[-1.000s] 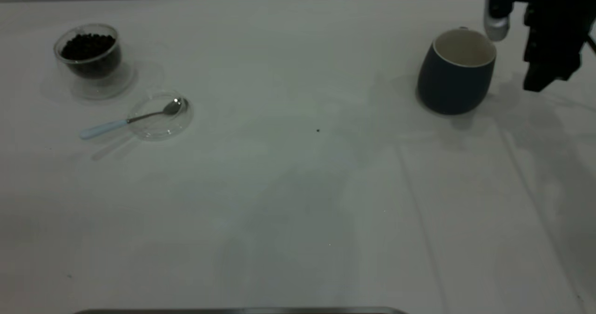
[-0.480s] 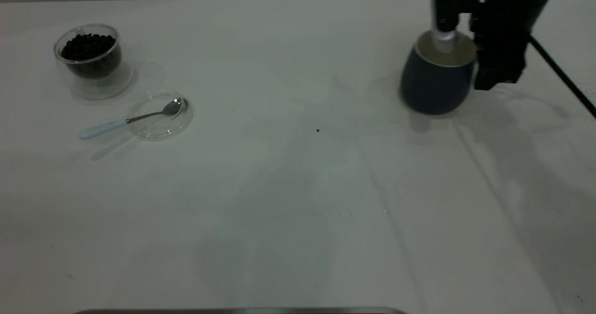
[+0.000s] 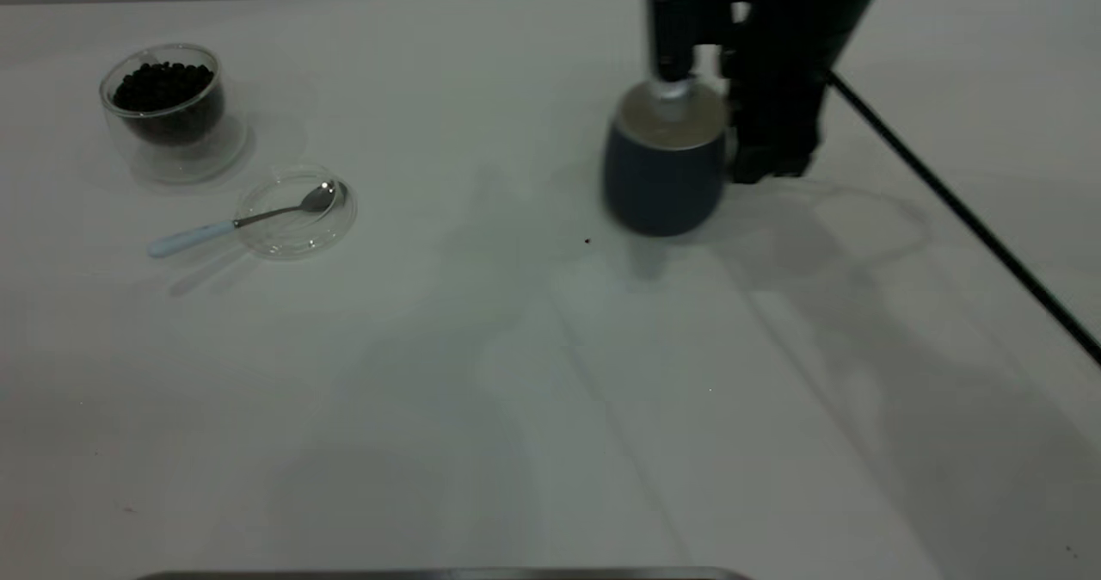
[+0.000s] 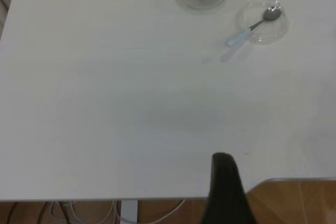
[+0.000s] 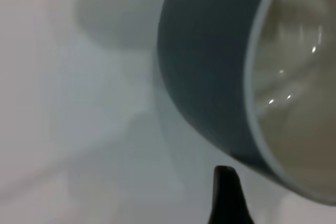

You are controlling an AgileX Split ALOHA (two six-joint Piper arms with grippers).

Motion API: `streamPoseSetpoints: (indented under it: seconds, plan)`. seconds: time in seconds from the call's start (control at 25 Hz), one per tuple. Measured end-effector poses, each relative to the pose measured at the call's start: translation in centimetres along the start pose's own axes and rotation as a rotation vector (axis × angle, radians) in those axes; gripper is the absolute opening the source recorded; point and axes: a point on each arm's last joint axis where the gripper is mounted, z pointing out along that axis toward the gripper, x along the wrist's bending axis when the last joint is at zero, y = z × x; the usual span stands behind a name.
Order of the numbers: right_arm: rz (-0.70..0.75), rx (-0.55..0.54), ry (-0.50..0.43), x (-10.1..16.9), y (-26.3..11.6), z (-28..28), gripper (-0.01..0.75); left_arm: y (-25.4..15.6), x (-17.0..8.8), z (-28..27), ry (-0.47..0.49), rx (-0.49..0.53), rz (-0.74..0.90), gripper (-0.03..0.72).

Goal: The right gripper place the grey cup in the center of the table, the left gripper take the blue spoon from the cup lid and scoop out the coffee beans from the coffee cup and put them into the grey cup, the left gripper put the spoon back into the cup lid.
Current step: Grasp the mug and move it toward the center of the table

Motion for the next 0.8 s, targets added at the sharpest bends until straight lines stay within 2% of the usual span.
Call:
streamPoseSetpoints:
  seconds: [0.32, 0.52, 0.8]
  plan:
    - [0.279, -0.172, -0.022, 1.9, 5.8, -0.2, 0.462, 0.0, 0.0, 0.0, 0.000, 0.000, 0.000, 0.592]
    - [0.412, -0.214, 0.018, 2.0, 6.9, -1.5, 0.462, 0.0, 0.0, 0.0, 0.000, 0.000, 0.000, 0.592]
    - [0.504, -0.269, 0.084, -0.1, 7.6, -12.4, 0.462, 0.0, 0.0, 0.0, 0.000, 0.000, 0.000, 0.592]
